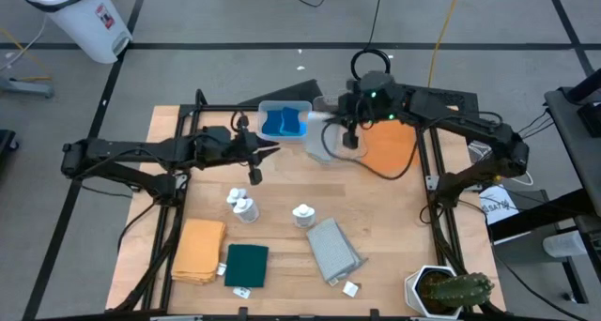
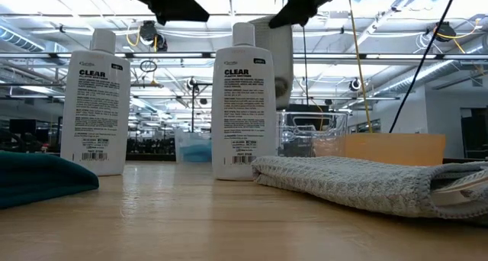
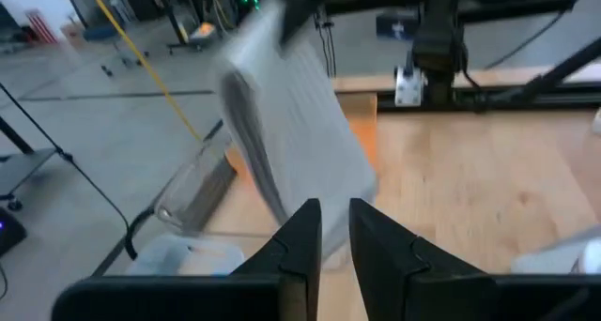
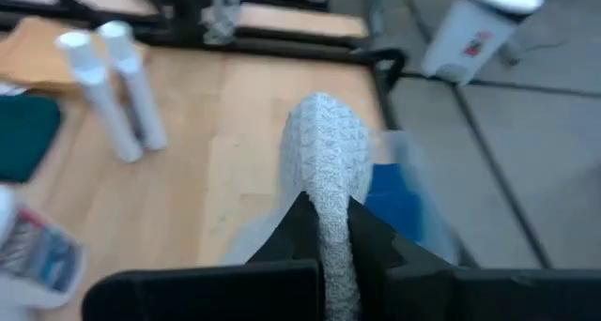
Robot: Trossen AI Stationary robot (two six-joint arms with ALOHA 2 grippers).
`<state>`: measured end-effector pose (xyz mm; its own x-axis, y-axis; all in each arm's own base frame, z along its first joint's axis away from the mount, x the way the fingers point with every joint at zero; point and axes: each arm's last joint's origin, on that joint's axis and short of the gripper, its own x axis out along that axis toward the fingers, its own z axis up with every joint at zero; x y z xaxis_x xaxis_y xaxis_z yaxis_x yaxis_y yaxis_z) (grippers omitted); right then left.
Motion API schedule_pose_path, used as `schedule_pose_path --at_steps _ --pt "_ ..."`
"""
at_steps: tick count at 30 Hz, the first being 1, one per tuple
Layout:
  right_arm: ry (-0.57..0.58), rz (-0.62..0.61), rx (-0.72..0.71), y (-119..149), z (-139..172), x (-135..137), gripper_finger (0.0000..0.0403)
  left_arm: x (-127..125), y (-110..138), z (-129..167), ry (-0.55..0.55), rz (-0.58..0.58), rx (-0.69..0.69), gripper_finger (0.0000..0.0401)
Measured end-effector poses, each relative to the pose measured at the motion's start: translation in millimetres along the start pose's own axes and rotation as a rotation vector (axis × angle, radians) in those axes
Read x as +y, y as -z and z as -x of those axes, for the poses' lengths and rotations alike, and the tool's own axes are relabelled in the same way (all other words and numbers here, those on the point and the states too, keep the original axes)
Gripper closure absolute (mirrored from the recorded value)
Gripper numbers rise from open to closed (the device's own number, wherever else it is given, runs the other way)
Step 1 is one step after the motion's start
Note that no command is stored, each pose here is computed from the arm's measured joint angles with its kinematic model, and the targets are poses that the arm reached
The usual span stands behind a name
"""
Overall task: Pick & Place Kitchen Items
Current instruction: Put the gray towel into the transparent bin
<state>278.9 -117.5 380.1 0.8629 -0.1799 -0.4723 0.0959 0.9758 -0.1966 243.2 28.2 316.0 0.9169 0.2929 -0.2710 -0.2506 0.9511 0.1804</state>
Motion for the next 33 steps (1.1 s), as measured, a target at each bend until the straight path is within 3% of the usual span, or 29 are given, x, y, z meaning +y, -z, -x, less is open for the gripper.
schedule_pose_path --at_steps 8,12,18,24,33 --pt "0.163 0.030 0.009 15 15 -49 0.0402 0 0 1 0.001 0.001 0.005 0.0338" --pt "0.234 -0.002 0.055 33 4 -80 0.0402 0 1 2 0.001 0.000 0.009 0.0338" --pt "0.271 0.107 0.137 64 -28 -117 0.0402 0 1 2 0.002 -0.001 0.016 0.0338" --pt "0.147 0.281 0.208 86 -61 -119 0.0403 0 1 2 0.002 0.001 0.017 0.0338" --pt "0.054 0.214 0.262 87 -70 -99 0.0403 0 2 2 0.003 0.009 0.023 0.0338"
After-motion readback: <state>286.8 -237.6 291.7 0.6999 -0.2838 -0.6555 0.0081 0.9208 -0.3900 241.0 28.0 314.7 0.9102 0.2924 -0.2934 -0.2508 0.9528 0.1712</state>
